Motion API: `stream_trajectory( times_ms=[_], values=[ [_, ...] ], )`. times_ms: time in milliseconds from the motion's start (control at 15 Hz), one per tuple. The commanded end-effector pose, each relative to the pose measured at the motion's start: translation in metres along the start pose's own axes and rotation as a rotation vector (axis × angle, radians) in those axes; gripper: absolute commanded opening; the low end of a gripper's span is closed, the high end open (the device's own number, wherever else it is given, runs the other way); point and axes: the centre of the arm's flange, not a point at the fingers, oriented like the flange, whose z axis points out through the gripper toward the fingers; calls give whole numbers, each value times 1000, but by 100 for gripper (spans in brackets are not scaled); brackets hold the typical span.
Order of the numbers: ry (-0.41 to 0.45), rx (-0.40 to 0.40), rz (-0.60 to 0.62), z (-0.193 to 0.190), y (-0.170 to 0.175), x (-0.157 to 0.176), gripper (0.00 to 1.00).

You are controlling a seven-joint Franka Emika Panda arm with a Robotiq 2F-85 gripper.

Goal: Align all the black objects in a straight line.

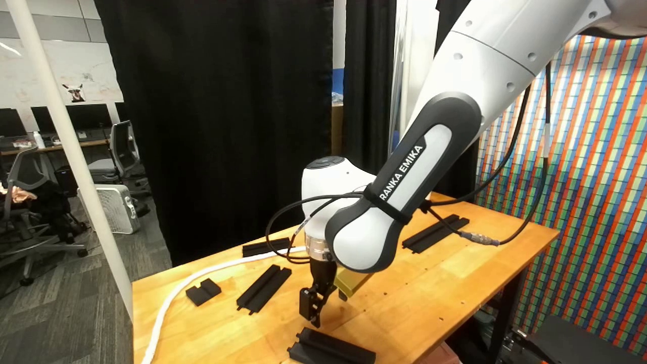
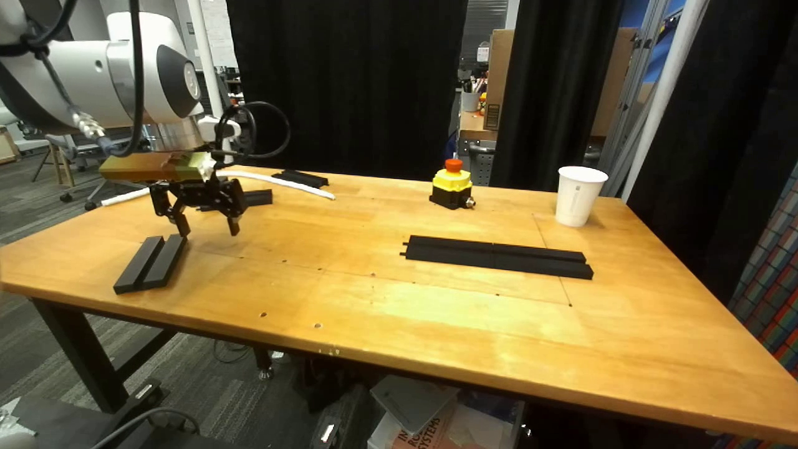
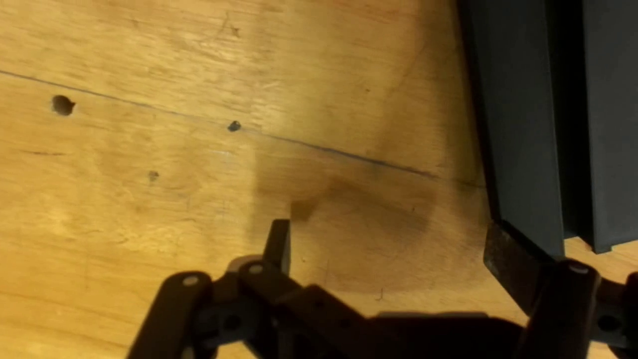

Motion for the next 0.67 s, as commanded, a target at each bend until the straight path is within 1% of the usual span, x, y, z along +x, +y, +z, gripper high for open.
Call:
stream_trajectory(
  times_ms=[0, 133, 400, 600],
  values=[
    [-29, -3, -39, -12, -15, -11, 100],
    [-53, 4, -65, -13, -25, -16, 100],
    [-49, 10, -100, -20, -47, -25, 100],
    [-42, 18, -123, -25, -57, -29, 100]
  ],
)
